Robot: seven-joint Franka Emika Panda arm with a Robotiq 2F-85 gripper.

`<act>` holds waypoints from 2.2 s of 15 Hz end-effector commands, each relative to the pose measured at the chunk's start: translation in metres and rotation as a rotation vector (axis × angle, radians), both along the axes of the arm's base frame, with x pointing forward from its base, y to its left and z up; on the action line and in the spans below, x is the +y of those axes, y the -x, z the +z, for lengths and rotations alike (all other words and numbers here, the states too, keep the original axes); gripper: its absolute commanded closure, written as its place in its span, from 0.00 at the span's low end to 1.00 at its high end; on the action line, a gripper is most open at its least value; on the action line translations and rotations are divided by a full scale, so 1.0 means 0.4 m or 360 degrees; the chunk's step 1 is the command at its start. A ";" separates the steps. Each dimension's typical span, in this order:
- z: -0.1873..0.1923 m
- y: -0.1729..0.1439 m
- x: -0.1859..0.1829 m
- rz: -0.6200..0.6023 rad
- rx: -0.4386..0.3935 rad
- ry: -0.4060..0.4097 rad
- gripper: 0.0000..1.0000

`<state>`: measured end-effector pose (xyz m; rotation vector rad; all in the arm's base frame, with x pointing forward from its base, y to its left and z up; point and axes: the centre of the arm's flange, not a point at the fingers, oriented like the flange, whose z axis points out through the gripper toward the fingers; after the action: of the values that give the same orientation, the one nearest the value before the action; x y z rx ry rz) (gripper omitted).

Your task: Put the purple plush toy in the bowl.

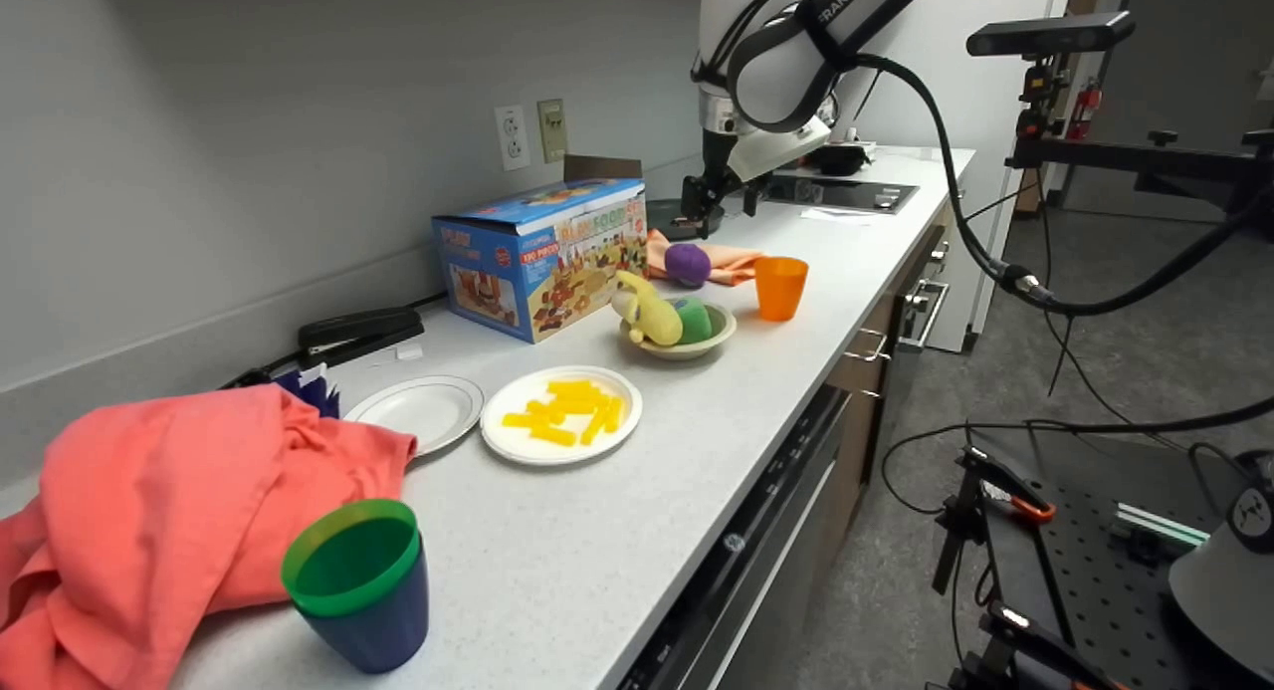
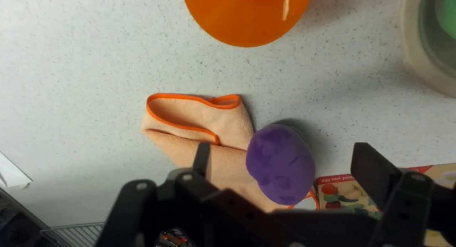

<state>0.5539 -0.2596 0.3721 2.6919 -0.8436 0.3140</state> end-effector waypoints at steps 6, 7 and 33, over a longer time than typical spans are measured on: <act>-0.030 -0.214 -0.165 0.0071 0.0025 0.0151 0.00; -0.040 -0.243 -0.175 0.0083 0.0037 0.0139 0.00; -0.089 -0.319 -0.079 0.0872 0.0563 -0.0126 0.95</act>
<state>0.6800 -0.3226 0.3213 2.8869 -0.2046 -0.1045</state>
